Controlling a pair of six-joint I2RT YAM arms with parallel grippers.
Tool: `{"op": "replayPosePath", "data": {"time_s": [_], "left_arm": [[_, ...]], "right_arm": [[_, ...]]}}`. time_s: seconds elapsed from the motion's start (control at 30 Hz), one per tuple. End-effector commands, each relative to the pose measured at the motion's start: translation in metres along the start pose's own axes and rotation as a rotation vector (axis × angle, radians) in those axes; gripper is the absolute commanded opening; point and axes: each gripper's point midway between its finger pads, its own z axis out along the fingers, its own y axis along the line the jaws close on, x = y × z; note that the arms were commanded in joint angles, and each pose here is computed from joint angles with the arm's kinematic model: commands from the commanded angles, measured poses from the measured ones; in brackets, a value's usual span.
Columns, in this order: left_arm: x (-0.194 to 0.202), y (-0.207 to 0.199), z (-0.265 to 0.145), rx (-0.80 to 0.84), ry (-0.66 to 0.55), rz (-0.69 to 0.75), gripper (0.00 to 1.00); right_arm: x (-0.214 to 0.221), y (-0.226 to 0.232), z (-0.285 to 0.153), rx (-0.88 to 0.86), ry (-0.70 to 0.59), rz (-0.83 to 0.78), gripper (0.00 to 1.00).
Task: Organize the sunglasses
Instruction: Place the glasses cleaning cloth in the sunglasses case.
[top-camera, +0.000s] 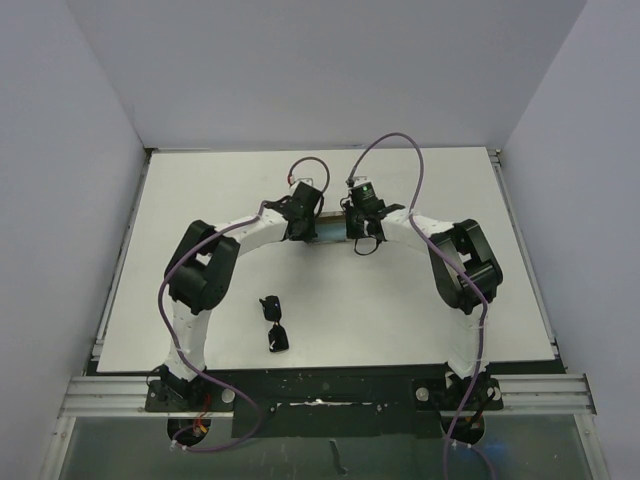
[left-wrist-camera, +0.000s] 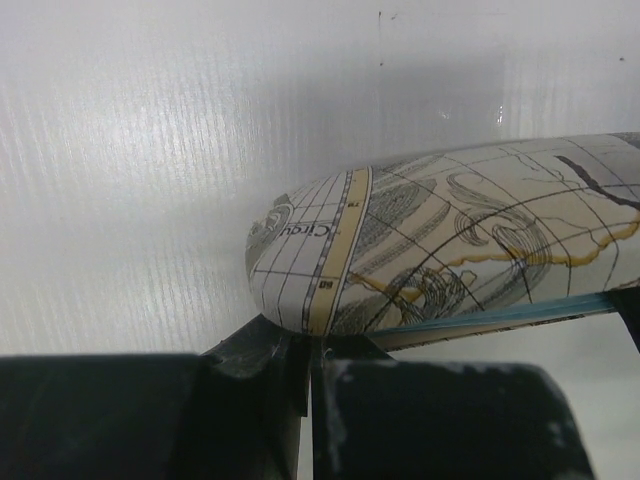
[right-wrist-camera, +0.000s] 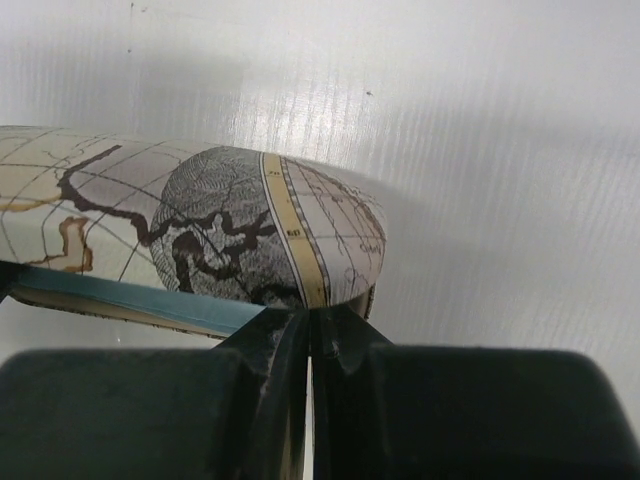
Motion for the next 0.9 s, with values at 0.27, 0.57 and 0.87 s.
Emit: {"op": "replayPosePath", "data": {"time_s": [0.27,0.57,0.87], "left_arm": [[-0.018,-0.012,-0.017,0.025,-0.074,-0.040,0.00],[-0.012,-0.010,-0.018,0.001,-0.066,-0.046,0.00],[-0.011,-0.011,-0.018,-0.001,-0.070,-0.047,0.00]], "right_arm": [[-0.016,0.003,-0.007,0.000,-0.068,0.001,0.00],[-0.014,0.000,-0.006,0.028,-0.068,-0.015,0.00],[-0.015,-0.004,-0.003,0.059,-0.068,-0.042,0.00]]}}
